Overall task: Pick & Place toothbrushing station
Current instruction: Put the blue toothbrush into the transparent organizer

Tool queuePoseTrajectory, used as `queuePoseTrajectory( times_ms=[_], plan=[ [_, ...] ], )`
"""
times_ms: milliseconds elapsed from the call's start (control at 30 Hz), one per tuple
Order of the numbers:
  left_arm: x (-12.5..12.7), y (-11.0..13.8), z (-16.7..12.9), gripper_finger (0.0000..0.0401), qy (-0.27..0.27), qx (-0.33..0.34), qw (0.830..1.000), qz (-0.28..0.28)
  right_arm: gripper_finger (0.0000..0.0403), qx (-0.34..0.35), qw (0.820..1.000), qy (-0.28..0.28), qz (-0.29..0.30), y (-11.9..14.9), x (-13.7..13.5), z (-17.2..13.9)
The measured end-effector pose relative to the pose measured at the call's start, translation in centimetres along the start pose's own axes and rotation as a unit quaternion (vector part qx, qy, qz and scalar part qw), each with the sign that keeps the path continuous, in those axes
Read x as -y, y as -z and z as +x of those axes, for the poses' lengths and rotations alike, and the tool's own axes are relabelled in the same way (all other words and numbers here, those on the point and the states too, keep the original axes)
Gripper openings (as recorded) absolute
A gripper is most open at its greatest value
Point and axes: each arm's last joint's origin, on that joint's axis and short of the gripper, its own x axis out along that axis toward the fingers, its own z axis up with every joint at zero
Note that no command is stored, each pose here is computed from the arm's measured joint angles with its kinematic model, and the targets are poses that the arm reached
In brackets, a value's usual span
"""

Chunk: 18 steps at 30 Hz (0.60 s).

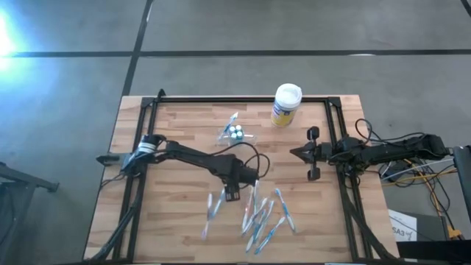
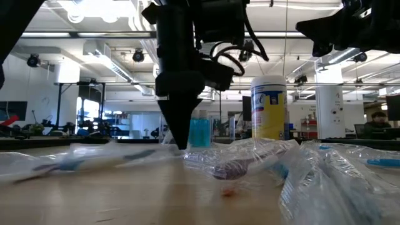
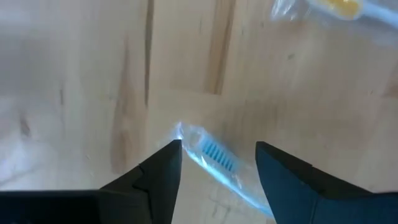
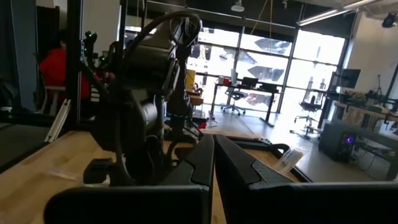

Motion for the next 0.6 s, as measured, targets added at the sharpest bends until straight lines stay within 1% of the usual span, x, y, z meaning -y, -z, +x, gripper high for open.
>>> queuePoseTrajectory(
  times_ms=[200, 267, 300, 367, 467, 600],
  plan=[
    [0.3, -0.1, -0.6, 0.0209, 0.013, 0.013, 1.000, 0.012, 0.0008, 0.001, 1.000, 0.000, 0.009, 0.0, 0.0, 0.0],
    [0.5, -0.2, -1.4, 0.0209, 0.017, 0.025, 1.000, 0.001, 0.0008, 0.001, 1.000, 0.000, 0.012, 0.0, 0.0, 0.0],
    [0.5, -0.2, -1.7, 0.0209, 0.019, 0.028, 0.999, -0.012, 0.0008, 0.001, 1.000, 0.000, 0.012, 0.0, 0.0, 0.0],
    [0.5, -0.2, -2.4, 0.0209, 0.023, 0.034, 0.998, -0.056, 0.0008, 0.001, 1.000, 0.000, 0.014, 0.0, 0.0, 0.0],
    [0.4, -0.1, -2.6, 0.0209, 0.023, 0.032, 0.992, -0.116, 0.0008, 0.000, 1.000, 0.000, 0.028, 0.0, 0.0, 0.0],
    [0.5, 0.5, -1.9, 0.0209, 0.017, 0.015, 0.987, -0.159, 0.0008, -0.002, 1.000, -0.001, 0.031, 0.0, 0.0, 0.0]
  ],
)
